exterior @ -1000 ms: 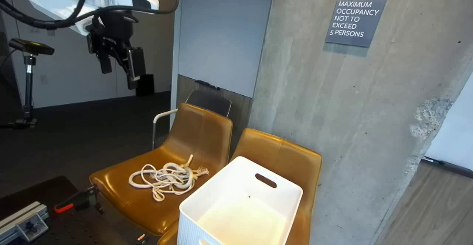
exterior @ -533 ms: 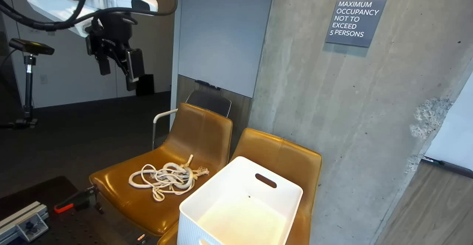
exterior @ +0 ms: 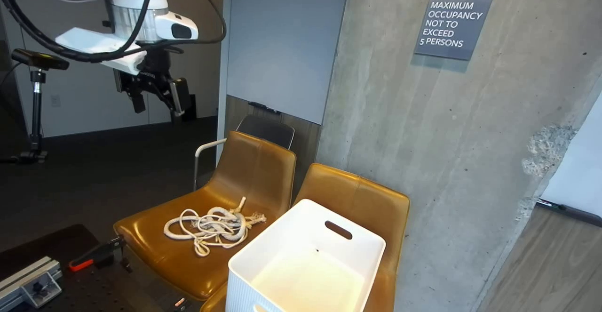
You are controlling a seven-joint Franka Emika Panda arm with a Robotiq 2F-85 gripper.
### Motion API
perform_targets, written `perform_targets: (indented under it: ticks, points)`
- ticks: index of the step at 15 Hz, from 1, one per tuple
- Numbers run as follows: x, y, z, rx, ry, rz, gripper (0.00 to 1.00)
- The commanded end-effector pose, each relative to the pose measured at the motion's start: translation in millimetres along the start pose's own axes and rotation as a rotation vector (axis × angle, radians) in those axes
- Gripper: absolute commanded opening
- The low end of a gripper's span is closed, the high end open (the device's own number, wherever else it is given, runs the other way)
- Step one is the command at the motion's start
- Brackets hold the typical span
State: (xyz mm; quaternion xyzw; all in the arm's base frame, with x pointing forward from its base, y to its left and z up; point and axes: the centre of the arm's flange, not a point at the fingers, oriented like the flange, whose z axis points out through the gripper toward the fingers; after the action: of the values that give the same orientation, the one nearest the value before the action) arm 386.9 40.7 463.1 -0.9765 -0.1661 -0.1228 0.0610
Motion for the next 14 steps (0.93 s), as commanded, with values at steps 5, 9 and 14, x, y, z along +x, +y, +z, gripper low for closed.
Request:
perform_targets:
  ticks: [5, 9, 14]
  points:
    - [72.2, -6.6, 86.9, -0.062, -0.021, -0.13, 1.0]
    - [114.6, -10.2, 131.6, -0.106, -0.068, -0.219, 1.0]
    - [164.3, -1.7, 202.1, -0.121, -0.139, -0.283, 1.0]
